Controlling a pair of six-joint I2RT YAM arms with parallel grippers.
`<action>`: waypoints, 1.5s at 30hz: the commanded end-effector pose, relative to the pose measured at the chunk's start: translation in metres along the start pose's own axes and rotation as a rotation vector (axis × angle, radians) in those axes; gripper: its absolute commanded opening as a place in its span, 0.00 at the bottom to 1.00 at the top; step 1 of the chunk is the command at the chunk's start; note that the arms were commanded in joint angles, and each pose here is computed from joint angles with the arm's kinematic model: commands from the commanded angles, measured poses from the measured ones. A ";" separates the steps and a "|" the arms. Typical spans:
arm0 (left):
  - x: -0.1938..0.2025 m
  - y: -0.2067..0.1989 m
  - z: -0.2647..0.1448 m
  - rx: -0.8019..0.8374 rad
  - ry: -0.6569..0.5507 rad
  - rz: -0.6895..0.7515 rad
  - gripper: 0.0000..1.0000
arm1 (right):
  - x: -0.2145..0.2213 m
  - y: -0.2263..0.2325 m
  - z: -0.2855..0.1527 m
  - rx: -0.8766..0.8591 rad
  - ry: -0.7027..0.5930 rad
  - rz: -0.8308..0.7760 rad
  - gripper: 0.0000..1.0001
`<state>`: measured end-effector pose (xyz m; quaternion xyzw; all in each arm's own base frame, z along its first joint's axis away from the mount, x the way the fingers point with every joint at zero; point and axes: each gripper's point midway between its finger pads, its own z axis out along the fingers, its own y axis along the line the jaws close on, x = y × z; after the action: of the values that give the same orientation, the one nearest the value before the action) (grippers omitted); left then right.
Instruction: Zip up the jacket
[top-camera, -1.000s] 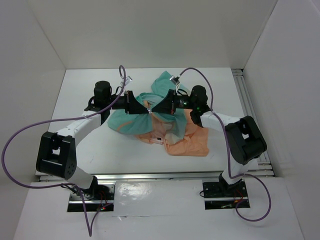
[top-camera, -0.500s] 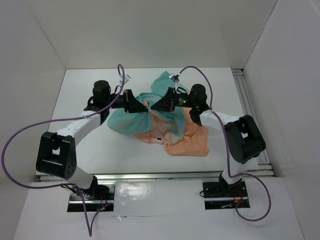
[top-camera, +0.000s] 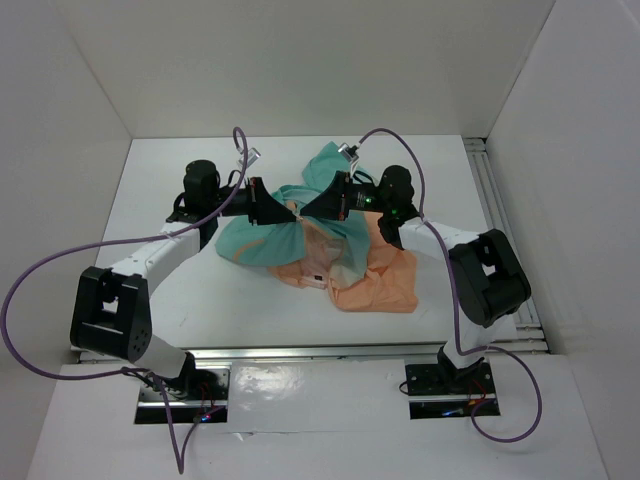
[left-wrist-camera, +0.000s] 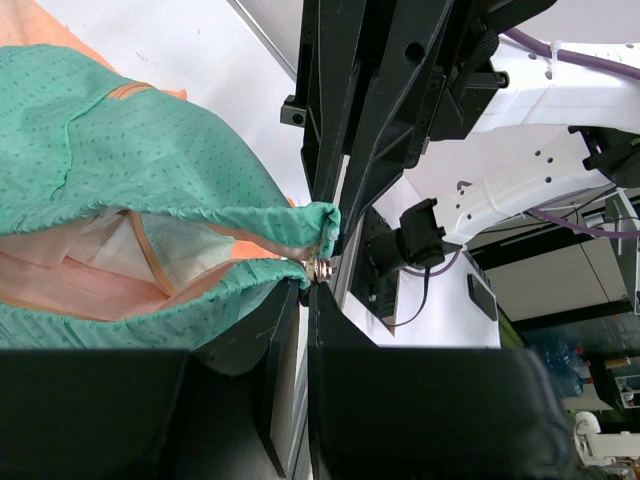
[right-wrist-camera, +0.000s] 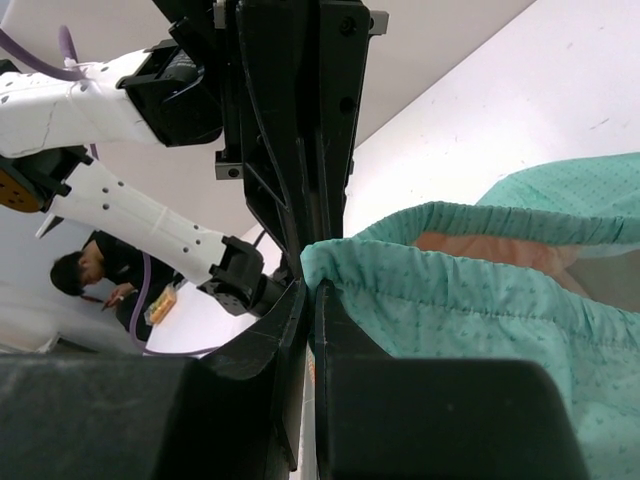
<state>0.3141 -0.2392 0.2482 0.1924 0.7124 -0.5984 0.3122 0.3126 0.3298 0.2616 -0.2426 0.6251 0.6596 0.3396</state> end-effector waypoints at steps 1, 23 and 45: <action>0.010 -0.026 0.005 0.082 0.049 0.060 0.00 | -0.037 0.019 0.016 -0.041 -0.105 -0.134 0.00; -0.016 -0.002 -0.003 -0.166 0.044 0.045 0.58 | -0.028 0.000 0.021 0.091 -0.156 -0.071 0.00; -0.059 -0.005 -0.038 -0.396 -0.137 0.177 0.63 | -0.032 0.000 0.019 0.117 -0.174 -0.050 0.00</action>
<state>0.3386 -0.2041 0.2752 0.1222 0.7908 -0.4509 0.3955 0.3408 0.3464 0.2580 -0.1677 0.6497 0.6290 0.3927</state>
